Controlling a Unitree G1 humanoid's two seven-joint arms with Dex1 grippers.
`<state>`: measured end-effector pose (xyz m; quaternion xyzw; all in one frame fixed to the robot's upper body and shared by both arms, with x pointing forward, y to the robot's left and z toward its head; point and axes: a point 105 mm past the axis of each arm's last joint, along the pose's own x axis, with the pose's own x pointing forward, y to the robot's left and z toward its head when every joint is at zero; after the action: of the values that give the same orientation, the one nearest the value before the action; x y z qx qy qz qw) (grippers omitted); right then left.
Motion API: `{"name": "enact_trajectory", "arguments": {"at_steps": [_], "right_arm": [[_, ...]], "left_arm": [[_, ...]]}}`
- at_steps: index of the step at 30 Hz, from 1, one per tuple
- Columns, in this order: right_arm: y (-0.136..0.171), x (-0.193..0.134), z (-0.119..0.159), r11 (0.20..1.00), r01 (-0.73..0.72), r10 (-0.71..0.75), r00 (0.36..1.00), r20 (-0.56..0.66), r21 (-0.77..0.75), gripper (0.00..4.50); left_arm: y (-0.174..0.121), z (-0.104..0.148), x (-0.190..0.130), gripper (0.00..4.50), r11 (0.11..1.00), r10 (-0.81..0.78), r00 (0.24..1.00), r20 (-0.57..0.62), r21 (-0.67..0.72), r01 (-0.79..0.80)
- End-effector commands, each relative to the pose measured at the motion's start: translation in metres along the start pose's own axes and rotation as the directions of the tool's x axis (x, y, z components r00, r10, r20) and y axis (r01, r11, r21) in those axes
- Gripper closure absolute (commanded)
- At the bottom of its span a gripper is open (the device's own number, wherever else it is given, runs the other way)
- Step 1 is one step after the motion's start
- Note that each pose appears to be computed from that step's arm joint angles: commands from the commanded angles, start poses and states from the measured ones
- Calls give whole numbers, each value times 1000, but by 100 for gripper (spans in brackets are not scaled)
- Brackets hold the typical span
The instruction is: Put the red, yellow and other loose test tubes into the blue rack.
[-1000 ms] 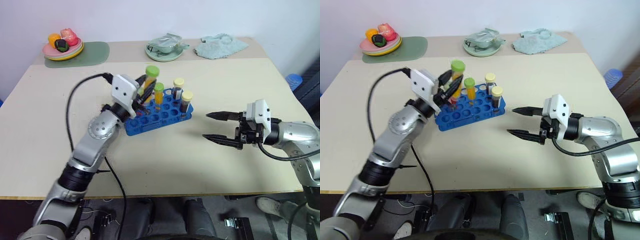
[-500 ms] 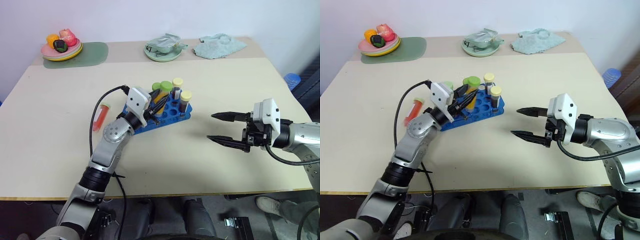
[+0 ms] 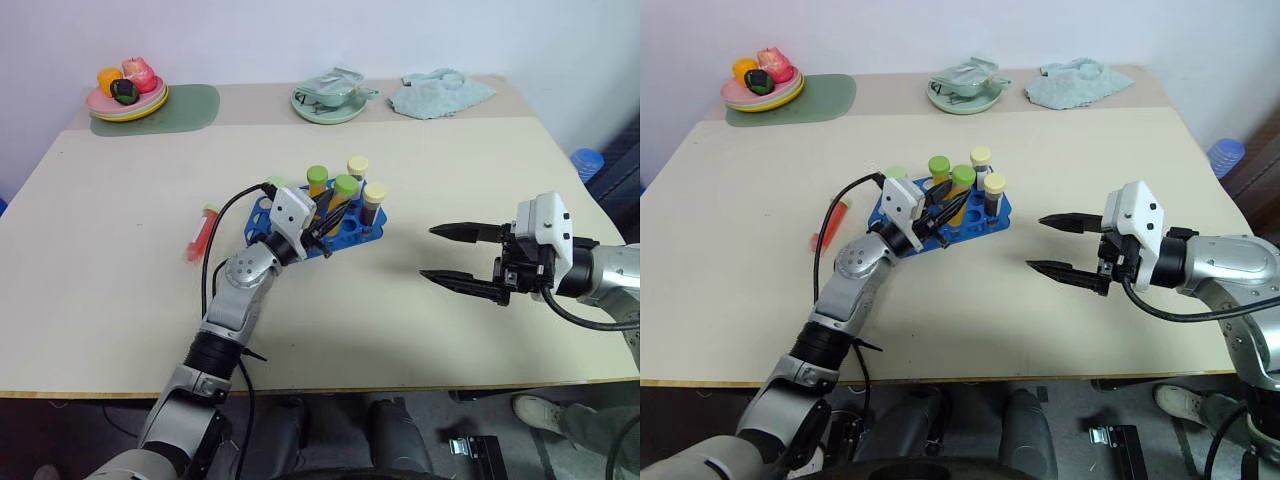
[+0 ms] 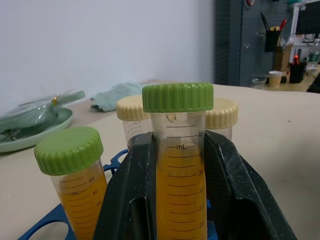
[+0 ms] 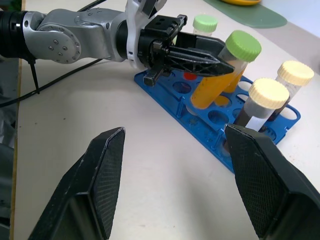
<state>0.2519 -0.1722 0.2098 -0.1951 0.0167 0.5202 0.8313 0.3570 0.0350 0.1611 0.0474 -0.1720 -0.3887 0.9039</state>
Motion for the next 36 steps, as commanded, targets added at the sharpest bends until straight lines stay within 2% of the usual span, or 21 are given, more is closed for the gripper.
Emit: {"name": "enact_trajectory", "arguments": {"at_steps": [1, 4, 6, 9, 11, 16, 18, 20, 22, 24, 26, 31, 36], "right_arm": [[2, -2, 10, 999, 5, -5, 1000, 18, -43, 127], [1, -1, 10, 999, 7, -6, 1000, 21, -43, 127], [1, -1, 9, 999, 7, -6, 1000, 23, -44, 127], [0, 1, 8, 999, 8, -7, 1000, 28, -44, 127], [0, 3, 8, 999, 7, -5, 999, 34, -46, 127], [-3, 9, 7, 999, 2, 0, 999, 54, -45, 127], [-3, 13, 6, 999, -5, 8, 998, 65, -43, 127], [-4, 18, 6, 999, -18, 21, 996, 81, -39, 127], [-5, 24, 5, 998, -39, 43, 994, 96, -40, 127], [-6, 29, 6, 997, -68, 72, 991, 110, -42, 127], [-5, 31, 7, 994, -98, 103, 988, 118, -50, 127], [-3, 38, 16, 982, -146, 166, 969, 181, -117, 127], [0, 50, 38, 974, -170, 207, 938, 277, -152, 127]], "left_arm": [[-4, -14, -5, 325, 1000, -6, 999, -50, -16, 6], [-4, -8, -8, 188, 999, 7, 1000, -22, -47, -8], [-3, 4, -7, 80, 995, 32, 999, 34, -91, -29], [0, 25, -10, 80, 997, 42, 996, 73, -60, -38], [14, 49, -13, 80, 992, 112, 988, 109, -67, -105], [74, 96, -36, 80, 919, 381, 920, 93, -149, -365], [105, 102, -53, 80, 862, 484, 875, -3, -170, -477], [135, 98, -71, 80, 794, 570, 808, -149, -152, -588], [163, 75, -90, 80, 735, 602, 697, -391, -71, -675], [175, 54, -107, 80, 728, 550, 581, -600, 5, -685], [178, 40, -116, 80, 740, 480, 496, -724, 31, -672], [185, 16, -126, 80, 732, 411, 333, -848, 90, -675], [186, 2, -123, 80, 747, 354, 288, -890, 84, -659]]}}
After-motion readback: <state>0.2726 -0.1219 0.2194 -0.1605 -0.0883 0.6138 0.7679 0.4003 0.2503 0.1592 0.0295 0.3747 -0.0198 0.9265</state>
